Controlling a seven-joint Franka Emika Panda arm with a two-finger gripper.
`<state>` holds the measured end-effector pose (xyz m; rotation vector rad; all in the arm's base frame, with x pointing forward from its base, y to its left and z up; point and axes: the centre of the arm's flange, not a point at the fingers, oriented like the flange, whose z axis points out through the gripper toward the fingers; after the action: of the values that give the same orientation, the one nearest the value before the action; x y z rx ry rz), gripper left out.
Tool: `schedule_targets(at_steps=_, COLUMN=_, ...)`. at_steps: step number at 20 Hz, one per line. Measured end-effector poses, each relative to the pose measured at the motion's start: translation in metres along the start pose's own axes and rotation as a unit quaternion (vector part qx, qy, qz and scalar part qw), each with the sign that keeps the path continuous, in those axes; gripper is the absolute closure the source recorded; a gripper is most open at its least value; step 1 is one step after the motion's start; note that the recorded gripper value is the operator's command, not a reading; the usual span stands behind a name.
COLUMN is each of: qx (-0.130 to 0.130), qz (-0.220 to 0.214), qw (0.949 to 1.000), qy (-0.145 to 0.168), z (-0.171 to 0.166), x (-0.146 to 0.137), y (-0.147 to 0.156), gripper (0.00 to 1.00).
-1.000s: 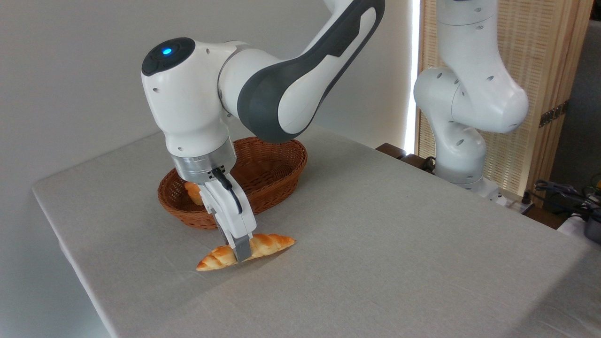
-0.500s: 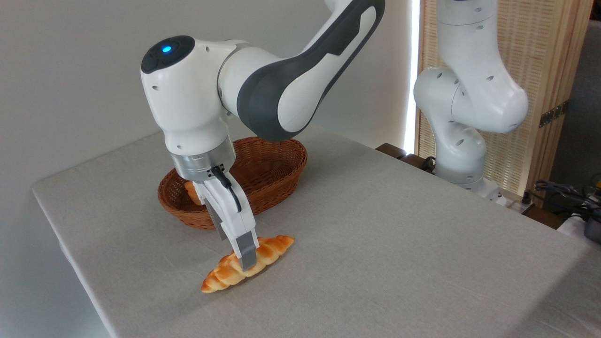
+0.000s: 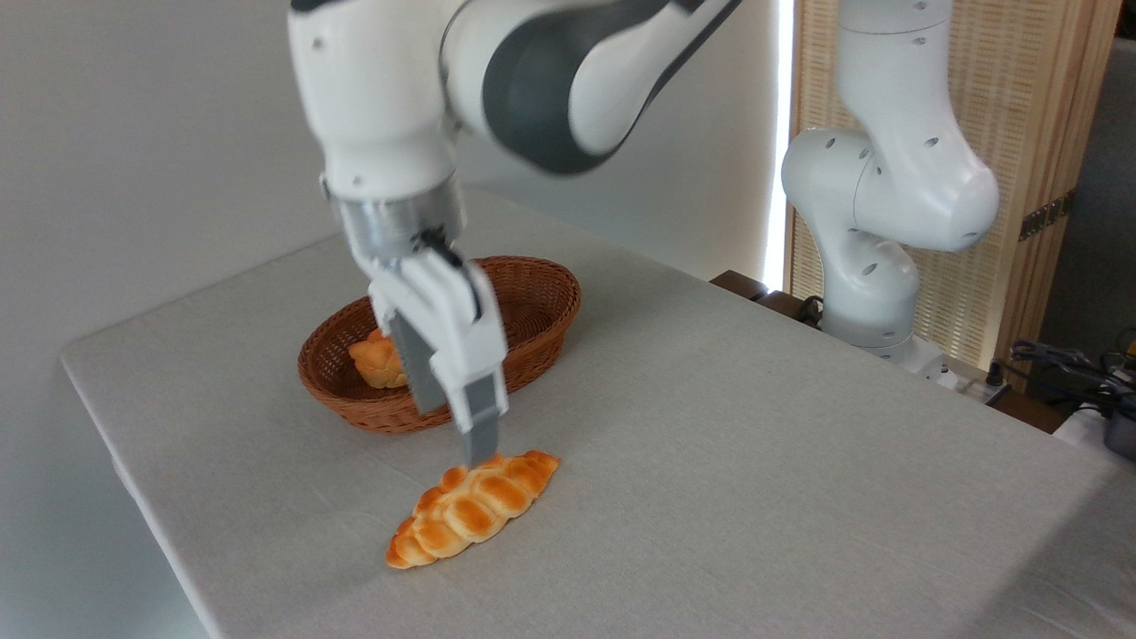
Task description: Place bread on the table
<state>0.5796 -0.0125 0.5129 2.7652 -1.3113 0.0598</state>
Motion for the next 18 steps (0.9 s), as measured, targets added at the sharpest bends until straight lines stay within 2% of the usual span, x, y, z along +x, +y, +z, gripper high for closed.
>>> schedule_targets(at_steps=4, qx=-0.003, qz=-0.012, qw=0.9999, qy=-0.002, z=-0.043, x=-0.026, y=0.014, gripper=0.00)
schedule_targets(at_steps=8, qx=0.006, qz=-0.040, qw=0.9992, qy=0.004, z=-0.078, x=-0.027, y=0.022, gripper=0.00)
schedule_targets(at_steps=11, qx=0.023, qz=-0.043, qw=0.9987, qy=-0.012, z=-0.105, x=-0.030, y=0.024, gripper=0.00)
schedule_targets(at_steps=15, qx=0.041, qz=-0.049, qw=0.9980, qy=-0.003, z=-0.124, x=-0.023, y=0.025, gripper=0.00)
schedule_targets(at_steps=18, qx=0.042, qz=-0.051, qw=0.9978, qy=-0.001, z=-0.125, x=-0.014, y=0.027, gripper=0.00)
